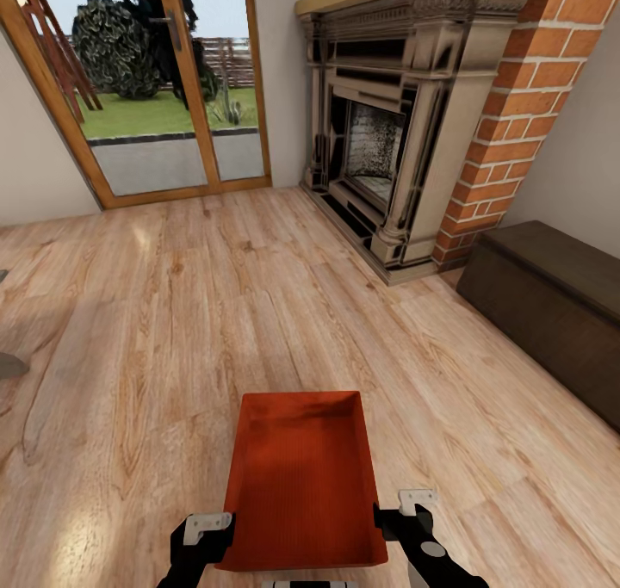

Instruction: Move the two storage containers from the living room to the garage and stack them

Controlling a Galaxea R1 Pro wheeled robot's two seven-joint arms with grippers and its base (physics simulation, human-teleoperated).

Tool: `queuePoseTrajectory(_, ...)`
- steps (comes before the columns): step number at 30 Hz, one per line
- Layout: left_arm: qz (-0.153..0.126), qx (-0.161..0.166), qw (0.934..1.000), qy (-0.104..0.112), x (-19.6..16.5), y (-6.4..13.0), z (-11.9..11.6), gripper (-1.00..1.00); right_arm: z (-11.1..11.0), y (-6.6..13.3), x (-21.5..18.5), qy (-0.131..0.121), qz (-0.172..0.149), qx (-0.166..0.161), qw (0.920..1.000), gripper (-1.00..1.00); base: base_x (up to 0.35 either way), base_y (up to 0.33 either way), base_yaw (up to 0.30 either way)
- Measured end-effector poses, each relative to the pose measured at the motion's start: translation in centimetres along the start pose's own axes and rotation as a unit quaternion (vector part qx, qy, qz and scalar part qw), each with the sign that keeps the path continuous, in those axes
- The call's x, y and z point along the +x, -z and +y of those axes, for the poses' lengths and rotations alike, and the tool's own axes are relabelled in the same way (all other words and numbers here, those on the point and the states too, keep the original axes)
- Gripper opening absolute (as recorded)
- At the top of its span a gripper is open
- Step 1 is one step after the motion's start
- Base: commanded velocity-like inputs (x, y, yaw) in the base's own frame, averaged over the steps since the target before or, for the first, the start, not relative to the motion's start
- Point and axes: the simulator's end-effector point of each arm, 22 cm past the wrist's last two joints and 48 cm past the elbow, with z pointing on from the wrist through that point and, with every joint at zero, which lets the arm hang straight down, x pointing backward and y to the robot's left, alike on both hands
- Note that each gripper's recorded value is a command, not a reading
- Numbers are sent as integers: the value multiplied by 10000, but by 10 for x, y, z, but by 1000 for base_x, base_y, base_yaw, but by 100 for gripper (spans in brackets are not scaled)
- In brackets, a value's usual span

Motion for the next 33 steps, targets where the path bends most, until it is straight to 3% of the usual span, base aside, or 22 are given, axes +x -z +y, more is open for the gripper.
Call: queuePoseTrajectory(33, 17, -6, 10000, -3, 2, 0, 1, 100, 1, 1, 9, 14, 97, -7, 10000, 100, 0, 0, 0)
